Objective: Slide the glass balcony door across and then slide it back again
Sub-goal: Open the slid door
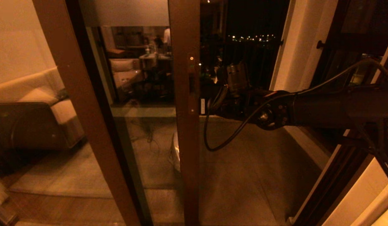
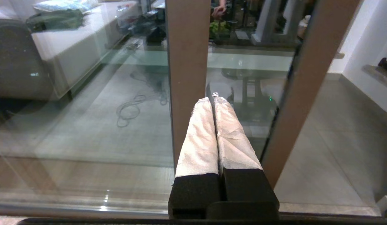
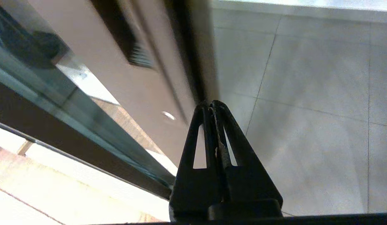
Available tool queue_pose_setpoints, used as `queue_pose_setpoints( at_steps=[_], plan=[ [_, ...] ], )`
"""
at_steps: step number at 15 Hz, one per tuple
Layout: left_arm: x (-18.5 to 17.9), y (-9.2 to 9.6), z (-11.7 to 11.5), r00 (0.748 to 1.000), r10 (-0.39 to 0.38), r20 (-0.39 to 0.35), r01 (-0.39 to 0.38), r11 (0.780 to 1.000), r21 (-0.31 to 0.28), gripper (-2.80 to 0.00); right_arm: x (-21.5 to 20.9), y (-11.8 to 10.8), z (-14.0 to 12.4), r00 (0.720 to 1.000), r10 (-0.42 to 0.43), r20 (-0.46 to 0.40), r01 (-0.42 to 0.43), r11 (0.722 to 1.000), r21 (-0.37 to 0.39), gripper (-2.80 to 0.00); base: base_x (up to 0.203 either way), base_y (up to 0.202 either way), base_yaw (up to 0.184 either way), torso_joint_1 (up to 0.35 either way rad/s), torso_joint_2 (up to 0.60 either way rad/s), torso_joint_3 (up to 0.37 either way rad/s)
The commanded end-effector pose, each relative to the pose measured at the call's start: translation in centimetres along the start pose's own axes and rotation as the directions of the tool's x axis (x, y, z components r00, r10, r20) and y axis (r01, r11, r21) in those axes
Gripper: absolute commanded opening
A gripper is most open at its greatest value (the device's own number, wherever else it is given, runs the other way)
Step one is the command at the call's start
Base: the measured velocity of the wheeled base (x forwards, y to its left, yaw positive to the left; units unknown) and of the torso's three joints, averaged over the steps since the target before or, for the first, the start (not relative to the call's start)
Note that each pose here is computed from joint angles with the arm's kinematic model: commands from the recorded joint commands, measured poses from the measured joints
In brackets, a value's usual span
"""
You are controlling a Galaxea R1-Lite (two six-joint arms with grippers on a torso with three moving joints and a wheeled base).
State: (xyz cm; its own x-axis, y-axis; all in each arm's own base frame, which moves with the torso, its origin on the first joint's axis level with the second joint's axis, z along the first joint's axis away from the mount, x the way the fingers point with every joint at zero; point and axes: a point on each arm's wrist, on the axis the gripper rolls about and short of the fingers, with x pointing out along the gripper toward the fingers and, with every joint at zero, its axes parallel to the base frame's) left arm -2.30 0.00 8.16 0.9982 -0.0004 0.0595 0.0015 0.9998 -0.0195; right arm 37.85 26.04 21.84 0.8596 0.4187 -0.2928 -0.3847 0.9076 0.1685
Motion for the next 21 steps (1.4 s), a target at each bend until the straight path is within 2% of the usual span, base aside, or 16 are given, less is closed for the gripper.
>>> queue_pose_setpoints(
  at_steps=[1,4,7,9,12,15,17,19,21],
  plan=[
    [0.1,0.0,-0.6,1.000,0.001,-0.021,-0.001,1.000,0.000,-2.80,0.2,-0.1,-0.5,1.000,-0.012,-0.014,0.012,1.000,0.002,-2.80,0.000,0.000,0.000,0.000,0.00,0.000],
    [0.1,0.0,-0.6,1.000,0.001,-0.021,-0.001,1.000,0.000,-2.80,-1.5,-1.0,-0.6,0.999,-0.038,-0.037,0.039,0.999,0.005,-2.80,0.000,0.000,0.000,0.000,0.00,0.000],
    [0.1,0.0,-0.6,1.000,0.001,-0.021,-0.001,1.000,0.000,-2.80,-6.2,-3.0,-0.3,0.997,-0.071,-0.041,0.073,0.996,0.046,-2.80,0.000,0.000,0.000,0.000,0.00,0.000],
    [0.1,0.0,-0.6,1.000,0.001,-0.021,-0.001,1.000,0.000,-2.80,-11.2,-4.2,0.2,0.995,-0.100,-0.003,0.100,0.992,0.077,-2.80,0.000,0.000,0.000,0.000,0.00,0.000],
    [0.1,0.0,-0.6,1.000,0.001,-0.020,-0.001,1.000,0.000,-2.80,-21.1,-5.7,0.5,0.980,-0.176,0.096,0.168,0.982,0.092,-2.80,0.000,0.000,0.000,0.000,0.00,0.000],
    [0.1,0.0,-0.6,1.000,0.001,-0.021,-0.001,1.000,0.000,-2.80,-33.4,-7.3,-1.6,0.948,-0.239,0.210,0.225,0.970,0.088,-2.80,0.000,0.000,0.000,0.000,0.00,0.000],
    [0.1,0.0,-0.6,1.000,0.001,-0.021,-0.001,1.000,0.000,-2.80,-40.1,-8.6,-4.4,0.911,-0.321,0.257,0.311,0.947,0.082,-2.80,0.000,0.000,0.000,0.000,0.00,0.000],
    [0.1,0.0,-0.6,1.000,0.001,-0.020,-0.001,1.000,0.000,-2.80,-44.9,-9.1,-7.0,0.850,-0.430,0.303,0.437,0.898,0.048,-2.80,0.000,0.000,0.000,0.000,0.00,0.000],
    [0.1,0.0,-0.6,1.000,0.001,-0.021,-0.001,1.000,0.000,-2.80,-47.7,-8.5,-9.5,0.749,-0.581,0.320,0.610,0.792,0.010,-2.80,0.000,0.000,0.000,0.000,0.00,0.000]
  ],
)
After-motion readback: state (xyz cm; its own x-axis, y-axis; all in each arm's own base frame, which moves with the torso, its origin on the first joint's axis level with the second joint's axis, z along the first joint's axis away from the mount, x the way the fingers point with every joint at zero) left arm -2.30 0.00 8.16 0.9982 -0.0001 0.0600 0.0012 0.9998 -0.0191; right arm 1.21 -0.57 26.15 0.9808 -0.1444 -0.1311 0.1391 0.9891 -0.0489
